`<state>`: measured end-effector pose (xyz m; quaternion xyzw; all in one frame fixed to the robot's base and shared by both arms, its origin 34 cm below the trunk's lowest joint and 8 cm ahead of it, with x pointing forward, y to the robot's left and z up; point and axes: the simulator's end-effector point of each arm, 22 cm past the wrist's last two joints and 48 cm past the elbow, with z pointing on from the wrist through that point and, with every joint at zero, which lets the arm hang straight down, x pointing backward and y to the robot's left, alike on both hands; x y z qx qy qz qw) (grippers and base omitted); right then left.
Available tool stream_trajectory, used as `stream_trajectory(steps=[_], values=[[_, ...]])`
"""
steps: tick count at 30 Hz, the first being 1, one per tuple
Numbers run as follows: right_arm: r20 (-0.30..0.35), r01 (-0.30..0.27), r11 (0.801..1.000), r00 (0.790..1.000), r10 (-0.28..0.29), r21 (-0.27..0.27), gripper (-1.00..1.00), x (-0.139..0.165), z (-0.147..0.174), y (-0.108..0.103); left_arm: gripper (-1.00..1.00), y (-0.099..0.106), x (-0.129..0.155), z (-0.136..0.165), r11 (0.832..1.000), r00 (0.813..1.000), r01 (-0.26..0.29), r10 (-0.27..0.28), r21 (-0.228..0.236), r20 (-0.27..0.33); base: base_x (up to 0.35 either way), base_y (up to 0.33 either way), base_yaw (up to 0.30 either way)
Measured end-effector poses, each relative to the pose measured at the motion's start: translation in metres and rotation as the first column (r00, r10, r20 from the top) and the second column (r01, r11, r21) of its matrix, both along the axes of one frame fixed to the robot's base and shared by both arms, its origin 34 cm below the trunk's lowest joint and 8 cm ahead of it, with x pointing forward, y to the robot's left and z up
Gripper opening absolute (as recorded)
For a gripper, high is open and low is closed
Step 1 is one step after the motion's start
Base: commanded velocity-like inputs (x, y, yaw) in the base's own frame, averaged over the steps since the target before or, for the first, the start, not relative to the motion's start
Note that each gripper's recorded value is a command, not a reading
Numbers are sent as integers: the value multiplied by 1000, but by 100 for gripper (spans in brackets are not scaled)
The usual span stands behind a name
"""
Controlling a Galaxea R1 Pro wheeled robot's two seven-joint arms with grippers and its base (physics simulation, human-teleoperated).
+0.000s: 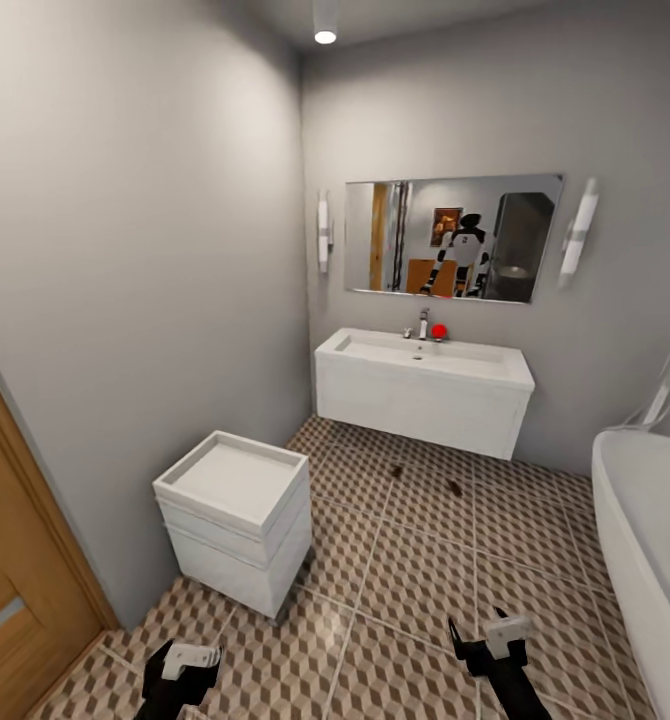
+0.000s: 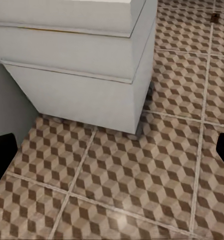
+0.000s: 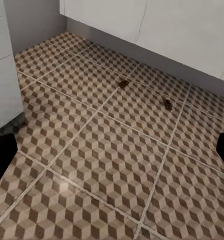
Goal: Take the four mousetraps from the cabinet in the bathroom and place them on the bathroom floor. Make sure all four end up on the same floor surface, and ensure that at least two of them are either under or directly next to the same bathroom sink.
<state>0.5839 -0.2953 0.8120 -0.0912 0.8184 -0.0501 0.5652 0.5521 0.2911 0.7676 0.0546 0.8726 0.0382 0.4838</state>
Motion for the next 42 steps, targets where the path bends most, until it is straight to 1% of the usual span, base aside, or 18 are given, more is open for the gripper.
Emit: stream_trajectory(steps=[18, 24, 42], values=[[0, 0, 1000, 1000, 0, 0, 100, 0, 0, 0, 100, -1, 0, 0, 1000, 1000, 1, -1, -1, 0, -21, 0, 282], [0, 0, 1000, 1000, 0, 0, 100, 0, 0, 0, 100, -6, 0, 0, 1000, 1000, 4, -4, -7, 0, 0, 0, 284], [0, 0, 1000, 1000, 0, 0, 100, 0, 0, 0, 100, -8, 0, 0, 1000, 1000, 4, -4, -9, 0, 0, 0, 285]])
